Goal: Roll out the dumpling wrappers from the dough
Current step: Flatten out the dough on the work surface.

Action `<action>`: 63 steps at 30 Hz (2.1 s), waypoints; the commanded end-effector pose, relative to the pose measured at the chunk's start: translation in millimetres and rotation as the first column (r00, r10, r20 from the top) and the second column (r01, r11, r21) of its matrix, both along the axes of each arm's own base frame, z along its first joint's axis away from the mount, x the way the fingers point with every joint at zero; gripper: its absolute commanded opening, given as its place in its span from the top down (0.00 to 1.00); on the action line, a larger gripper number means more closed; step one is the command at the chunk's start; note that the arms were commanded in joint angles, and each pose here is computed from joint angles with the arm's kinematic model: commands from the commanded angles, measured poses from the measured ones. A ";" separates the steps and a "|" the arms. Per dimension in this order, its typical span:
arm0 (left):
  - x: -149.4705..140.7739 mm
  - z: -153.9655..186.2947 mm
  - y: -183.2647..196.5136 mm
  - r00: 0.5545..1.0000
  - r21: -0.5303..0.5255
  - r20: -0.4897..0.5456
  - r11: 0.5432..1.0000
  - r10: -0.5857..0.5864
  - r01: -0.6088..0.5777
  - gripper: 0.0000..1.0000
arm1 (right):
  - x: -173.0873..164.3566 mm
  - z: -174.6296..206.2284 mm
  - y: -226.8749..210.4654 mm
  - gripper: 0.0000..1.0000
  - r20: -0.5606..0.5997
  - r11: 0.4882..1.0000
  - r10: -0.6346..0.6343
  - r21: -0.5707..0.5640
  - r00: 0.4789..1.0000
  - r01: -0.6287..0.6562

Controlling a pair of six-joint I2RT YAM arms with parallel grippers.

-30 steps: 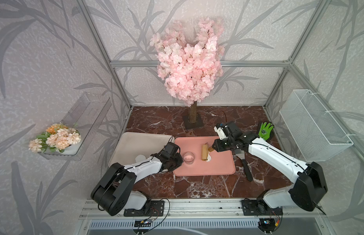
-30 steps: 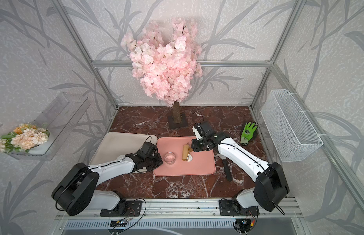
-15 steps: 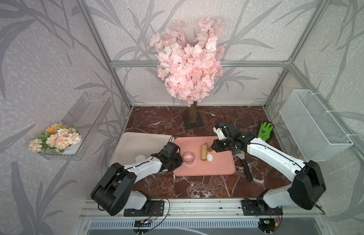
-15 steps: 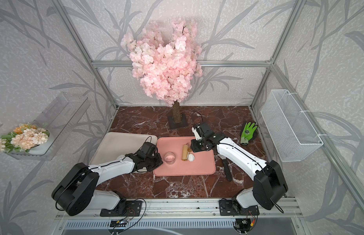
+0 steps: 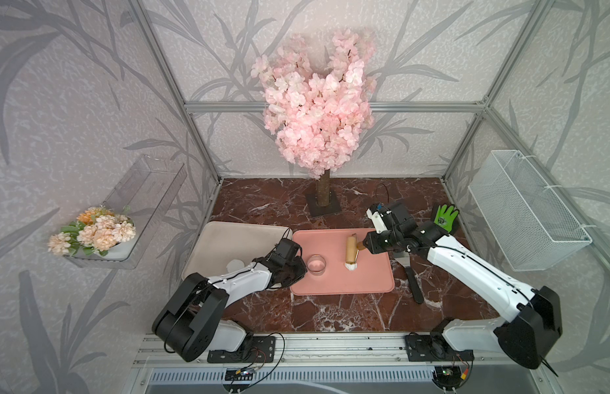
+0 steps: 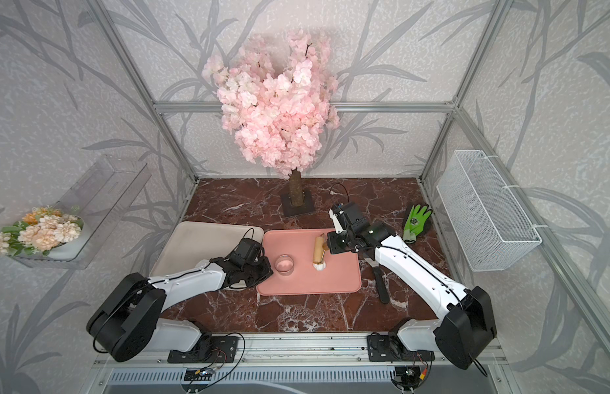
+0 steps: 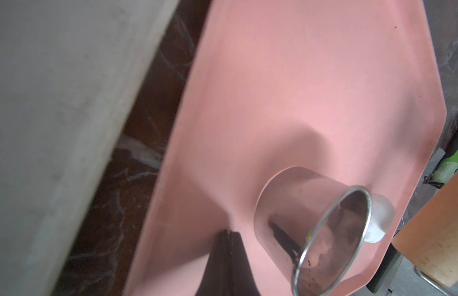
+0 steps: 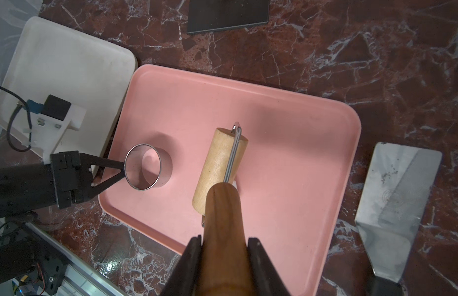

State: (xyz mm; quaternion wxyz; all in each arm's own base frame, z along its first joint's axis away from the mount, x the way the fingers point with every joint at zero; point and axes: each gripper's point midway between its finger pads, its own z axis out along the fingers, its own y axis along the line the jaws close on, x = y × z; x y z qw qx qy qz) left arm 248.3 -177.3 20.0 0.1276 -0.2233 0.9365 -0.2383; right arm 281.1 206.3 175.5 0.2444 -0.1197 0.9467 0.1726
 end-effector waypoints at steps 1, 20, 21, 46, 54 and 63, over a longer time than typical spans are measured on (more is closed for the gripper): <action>-19.5 -20.0 13.3 0.996 0.063 -0.088 0.998 0.007 -0.001 1.00 | 0.3 -10.2 -2.5 1.00 -0.010 1.000 0.003 -0.022 1.000 -0.003; -20.0 -21.4 12.8 0.996 0.061 -0.091 0.998 0.004 0.002 1.00 | 10.8 0.9 17.4 1.00 -0.020 0.998 0.013 0.054 1.000 -0.012; -19.7 -21.1 12.6 0.996 0.060 -0.090 0.998 0.003 0.002 1.00 | 12.3 10.4 18.9 1.00 -0.004 0.997 0.014 0.070 1.000 -0.014; -20.7 -22.6 12.8 0.996 0.058 -0.092 0.998 0.004 0.001 1.00 | -11.4 -43.5 -4.3 1.00 -0.128 0.996 0.021 -0.088 0.992 -0.033; -22.8 -24.7 12.0 0.995 0.051 -0.098 0.999 -0.001 0.006 1.00 | -11.4 -57.3 0.9 1.00 -0.157 0.992 0.024 -0.116 0.987 -0.043; -22.1 -25.1 10.9 0.995 0.048 -0.099 0.999 -0.003 0.008 1.00 | -12.8 -70.5 6.1 1.00 -0.182 0.992 0.017 -0.119 0.983 -0.040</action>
